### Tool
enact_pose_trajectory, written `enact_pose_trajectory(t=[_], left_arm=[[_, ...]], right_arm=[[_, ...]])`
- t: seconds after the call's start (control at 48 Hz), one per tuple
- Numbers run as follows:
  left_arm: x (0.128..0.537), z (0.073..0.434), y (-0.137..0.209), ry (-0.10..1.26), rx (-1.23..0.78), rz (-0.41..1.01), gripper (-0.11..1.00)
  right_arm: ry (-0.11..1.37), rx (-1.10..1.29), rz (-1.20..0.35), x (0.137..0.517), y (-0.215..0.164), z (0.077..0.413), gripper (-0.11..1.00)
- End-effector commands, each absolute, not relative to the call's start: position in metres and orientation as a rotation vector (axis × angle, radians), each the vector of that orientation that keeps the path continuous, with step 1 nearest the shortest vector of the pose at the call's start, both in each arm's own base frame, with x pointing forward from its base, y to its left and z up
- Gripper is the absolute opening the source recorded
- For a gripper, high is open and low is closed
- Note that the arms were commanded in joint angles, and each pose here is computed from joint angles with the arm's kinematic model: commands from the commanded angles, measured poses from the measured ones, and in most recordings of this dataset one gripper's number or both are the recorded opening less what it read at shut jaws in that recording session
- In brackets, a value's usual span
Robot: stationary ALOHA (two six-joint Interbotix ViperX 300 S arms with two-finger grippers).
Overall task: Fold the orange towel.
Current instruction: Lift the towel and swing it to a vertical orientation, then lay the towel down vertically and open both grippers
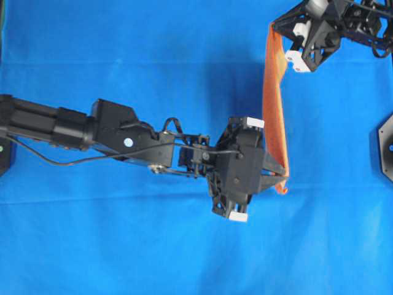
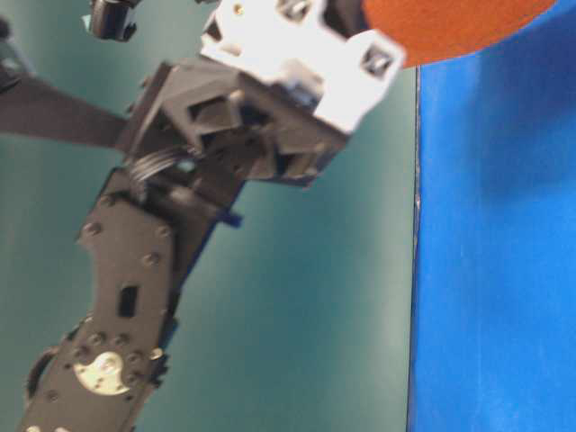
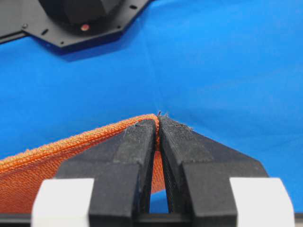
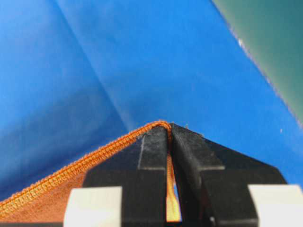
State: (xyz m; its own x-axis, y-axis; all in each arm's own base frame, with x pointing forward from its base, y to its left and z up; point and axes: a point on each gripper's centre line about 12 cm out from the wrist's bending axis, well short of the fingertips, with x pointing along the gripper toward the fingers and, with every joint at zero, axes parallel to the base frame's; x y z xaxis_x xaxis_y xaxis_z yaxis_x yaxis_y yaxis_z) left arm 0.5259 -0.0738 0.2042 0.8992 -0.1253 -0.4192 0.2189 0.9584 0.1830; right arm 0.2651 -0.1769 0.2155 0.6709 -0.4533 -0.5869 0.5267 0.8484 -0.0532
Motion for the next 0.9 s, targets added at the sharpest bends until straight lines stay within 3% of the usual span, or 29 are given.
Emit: enact_pose_trajectory(t=[0.0,0.562,0.874], left_arm=[[0.523,0.220,-0.095,0.386,0.210,-0.211,0.02],[0.430,0.156,-0.088,0.633,0.061,-0.192,0.02],[0.420,0.144,-0.084,0.646,0.034,-0.179,0.02]], right_arm=[[0.606,0.128,-0.604,0.262,-0.195,0.222,0.03],[0.649,0.049,-0.459,0.362,-0.203,0.186,0.03],[0.650,0.014,-0.426,0.374,-0.197,0.186,0.03]])
